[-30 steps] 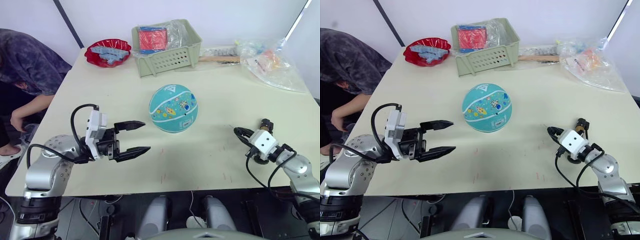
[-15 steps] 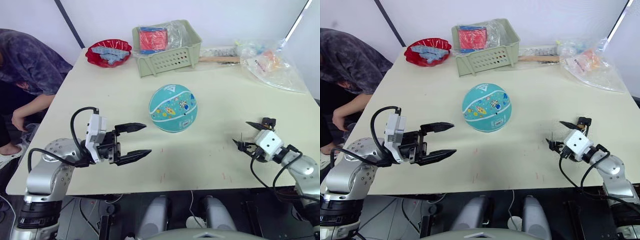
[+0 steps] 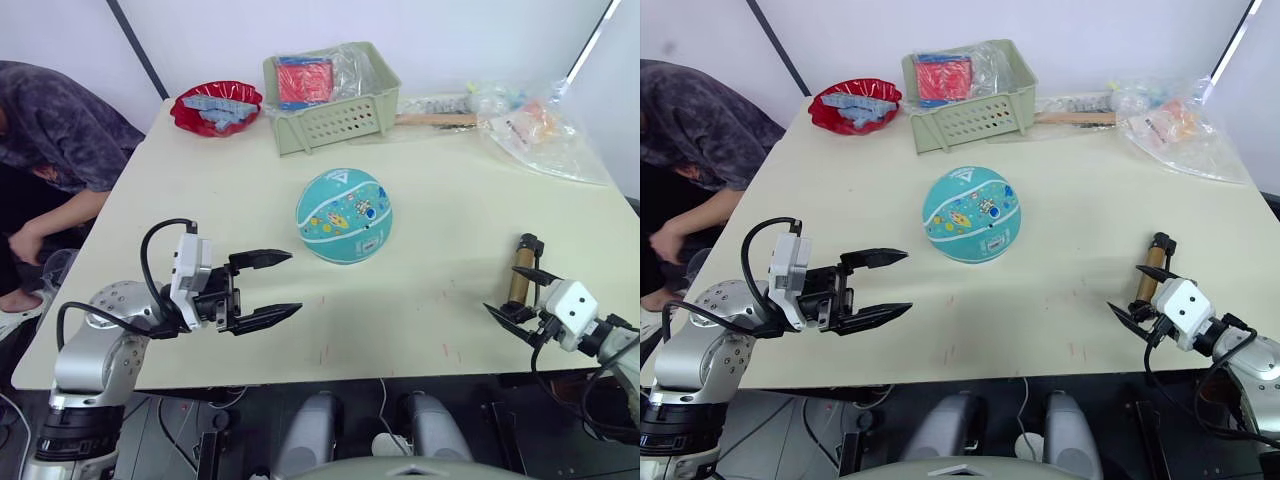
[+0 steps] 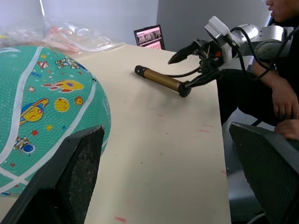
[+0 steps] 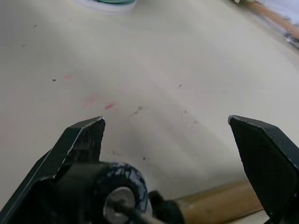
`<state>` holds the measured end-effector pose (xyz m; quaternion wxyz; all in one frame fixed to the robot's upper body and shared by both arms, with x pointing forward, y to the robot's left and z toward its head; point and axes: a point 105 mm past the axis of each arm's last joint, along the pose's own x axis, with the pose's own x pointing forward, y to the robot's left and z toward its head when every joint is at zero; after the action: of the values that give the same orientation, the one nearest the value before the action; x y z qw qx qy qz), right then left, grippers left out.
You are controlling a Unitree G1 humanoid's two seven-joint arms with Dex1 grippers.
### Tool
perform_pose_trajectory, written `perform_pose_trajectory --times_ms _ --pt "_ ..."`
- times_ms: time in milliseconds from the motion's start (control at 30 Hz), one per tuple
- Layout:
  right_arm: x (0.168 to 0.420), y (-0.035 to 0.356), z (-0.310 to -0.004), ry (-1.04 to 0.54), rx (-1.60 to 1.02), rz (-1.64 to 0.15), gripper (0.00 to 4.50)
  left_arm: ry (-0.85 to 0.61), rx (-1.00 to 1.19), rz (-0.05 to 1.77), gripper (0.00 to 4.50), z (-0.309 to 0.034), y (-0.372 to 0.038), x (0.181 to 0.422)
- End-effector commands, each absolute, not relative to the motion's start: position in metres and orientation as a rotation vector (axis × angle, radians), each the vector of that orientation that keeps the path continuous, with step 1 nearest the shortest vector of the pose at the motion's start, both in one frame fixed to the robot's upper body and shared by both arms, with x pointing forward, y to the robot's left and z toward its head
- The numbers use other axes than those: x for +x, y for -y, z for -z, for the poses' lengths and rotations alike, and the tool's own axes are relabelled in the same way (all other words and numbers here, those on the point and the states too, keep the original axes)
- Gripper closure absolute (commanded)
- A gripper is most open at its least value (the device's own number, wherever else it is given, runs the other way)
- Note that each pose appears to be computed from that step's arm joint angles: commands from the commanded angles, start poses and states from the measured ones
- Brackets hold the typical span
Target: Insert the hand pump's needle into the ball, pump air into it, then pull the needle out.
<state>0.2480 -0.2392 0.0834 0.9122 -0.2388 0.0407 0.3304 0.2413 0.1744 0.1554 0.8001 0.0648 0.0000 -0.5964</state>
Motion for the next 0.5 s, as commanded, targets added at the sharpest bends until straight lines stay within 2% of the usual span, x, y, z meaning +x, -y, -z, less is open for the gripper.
perform_pose_trajectory --times_ms 33,400,500 --pt "0.243 0.248 -0.094 -0.087 -0.461 -0.667 0.08 0.014 0.155 1.270 0.00 -0.156 -0.178 0.240" --pt "0.219 0.278 -0.069 -0.294 -0.472 -0.665 0.08 -0.015 0.149 1.251 0.00 -0.146 -0.186 0.239" --pt "0.216 0.286 -0.070 -0.302 -0.468 -0.645 0.08 -0.021 0.143 1.247 0.00 -0.142 -0.187 0.237"
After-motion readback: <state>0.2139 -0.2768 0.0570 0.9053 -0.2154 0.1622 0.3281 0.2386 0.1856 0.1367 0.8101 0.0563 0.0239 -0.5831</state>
